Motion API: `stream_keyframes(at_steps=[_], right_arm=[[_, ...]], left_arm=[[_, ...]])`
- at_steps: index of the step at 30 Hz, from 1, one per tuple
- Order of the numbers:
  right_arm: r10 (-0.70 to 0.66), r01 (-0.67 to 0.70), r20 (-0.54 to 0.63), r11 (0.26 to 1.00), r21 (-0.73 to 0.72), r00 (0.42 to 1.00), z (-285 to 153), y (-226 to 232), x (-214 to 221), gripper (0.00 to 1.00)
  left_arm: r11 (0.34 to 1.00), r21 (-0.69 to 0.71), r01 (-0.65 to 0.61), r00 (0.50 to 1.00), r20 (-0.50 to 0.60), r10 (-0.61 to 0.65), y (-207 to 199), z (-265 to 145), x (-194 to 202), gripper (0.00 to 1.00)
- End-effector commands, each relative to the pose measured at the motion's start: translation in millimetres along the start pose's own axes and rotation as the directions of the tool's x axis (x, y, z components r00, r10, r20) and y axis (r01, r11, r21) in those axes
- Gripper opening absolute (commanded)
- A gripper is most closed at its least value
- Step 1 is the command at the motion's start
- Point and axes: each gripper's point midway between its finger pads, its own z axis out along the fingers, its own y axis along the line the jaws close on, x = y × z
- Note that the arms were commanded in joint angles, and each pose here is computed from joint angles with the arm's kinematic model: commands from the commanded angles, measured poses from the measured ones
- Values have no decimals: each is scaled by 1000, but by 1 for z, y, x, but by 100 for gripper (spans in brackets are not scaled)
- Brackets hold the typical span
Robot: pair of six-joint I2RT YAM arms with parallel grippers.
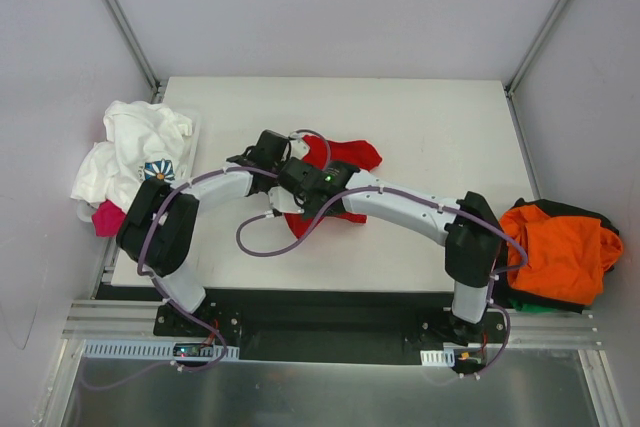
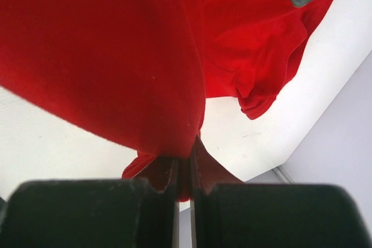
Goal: Fold and stack the t-shirts
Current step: Grab one side of the 2/3 rectangular tshirt with both arms
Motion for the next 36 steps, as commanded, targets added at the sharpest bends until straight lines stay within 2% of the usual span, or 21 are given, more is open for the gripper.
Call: stream_keyframes(at_steps=[1,10,21,28,36], right_arm=[[-4,4,7,1000,28,1000,3,-22,-1,1],[3,-4,16,999,54,1000,13,-51,-2,1],[11,-12,12,999,49,1000,41,-80,0,1],[34,-34,0,999,33,999,81,-100,8,1],[72,-73,17,995,68,997,97,-131,15,1]], left_arm=[[995,-100,13,997,78,-5,28,-30,-28,99],[977,-214,12,989,144,20,63,-50,-54,99],[930,-366,42,994,114,0,108,-43,-48,99],[909,-412,61,994,104,-19,125,-42,-43,99],[907,-417,53,996,87,-18,128,-38,-38,99]])
